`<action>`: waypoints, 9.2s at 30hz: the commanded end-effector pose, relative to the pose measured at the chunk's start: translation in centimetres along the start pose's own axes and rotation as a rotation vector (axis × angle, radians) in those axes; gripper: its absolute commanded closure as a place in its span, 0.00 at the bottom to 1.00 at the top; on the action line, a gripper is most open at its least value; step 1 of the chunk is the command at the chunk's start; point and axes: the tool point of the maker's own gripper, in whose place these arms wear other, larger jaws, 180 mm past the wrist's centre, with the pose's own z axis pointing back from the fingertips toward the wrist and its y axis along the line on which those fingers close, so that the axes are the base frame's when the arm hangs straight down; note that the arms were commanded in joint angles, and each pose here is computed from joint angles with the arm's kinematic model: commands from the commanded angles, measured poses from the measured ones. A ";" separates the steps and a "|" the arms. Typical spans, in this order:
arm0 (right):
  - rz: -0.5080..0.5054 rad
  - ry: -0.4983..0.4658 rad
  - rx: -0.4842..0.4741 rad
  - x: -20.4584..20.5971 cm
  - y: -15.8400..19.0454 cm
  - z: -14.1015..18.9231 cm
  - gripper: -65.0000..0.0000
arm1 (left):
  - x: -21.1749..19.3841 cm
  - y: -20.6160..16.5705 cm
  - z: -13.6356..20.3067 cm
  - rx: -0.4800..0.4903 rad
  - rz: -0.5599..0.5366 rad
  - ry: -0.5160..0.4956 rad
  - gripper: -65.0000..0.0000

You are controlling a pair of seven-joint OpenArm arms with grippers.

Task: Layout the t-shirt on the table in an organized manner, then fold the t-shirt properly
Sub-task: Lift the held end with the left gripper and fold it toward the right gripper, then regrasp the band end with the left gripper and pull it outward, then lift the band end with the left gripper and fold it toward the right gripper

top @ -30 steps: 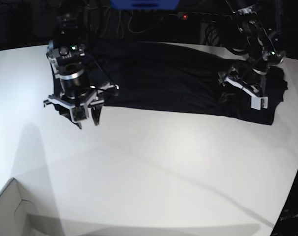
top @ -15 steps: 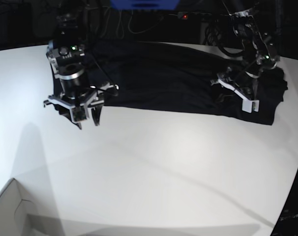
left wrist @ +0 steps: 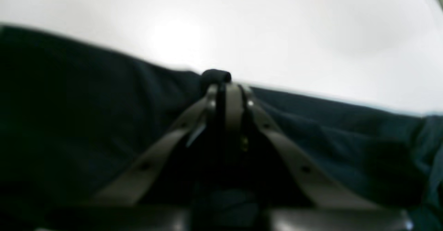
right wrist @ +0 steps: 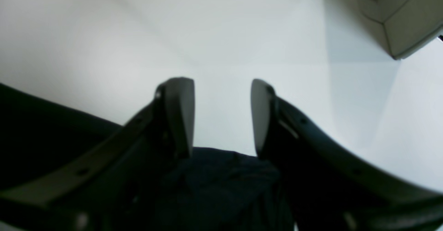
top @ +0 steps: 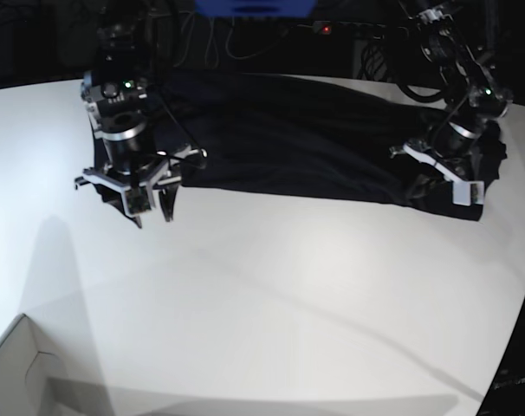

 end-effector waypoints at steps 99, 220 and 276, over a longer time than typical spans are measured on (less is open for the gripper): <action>0.012 -0.037 0.004 0.8 -0.1 0.2 0.59 | -6.5 -4.3 -5.2 -0.180 0.041 0.149 1.00; 0.017 0.118 -0.139 -4.8 -5.3 4.0 0.51 | 6.0 11.6 4.7 0.285 -0.005 -0.211 1.00; 0.017 0.120 -0.137 -4.9 -5.2 4.1 0.51 | -11.4 -15.9 -1.4 -0.417 -0.450 0.305 0.95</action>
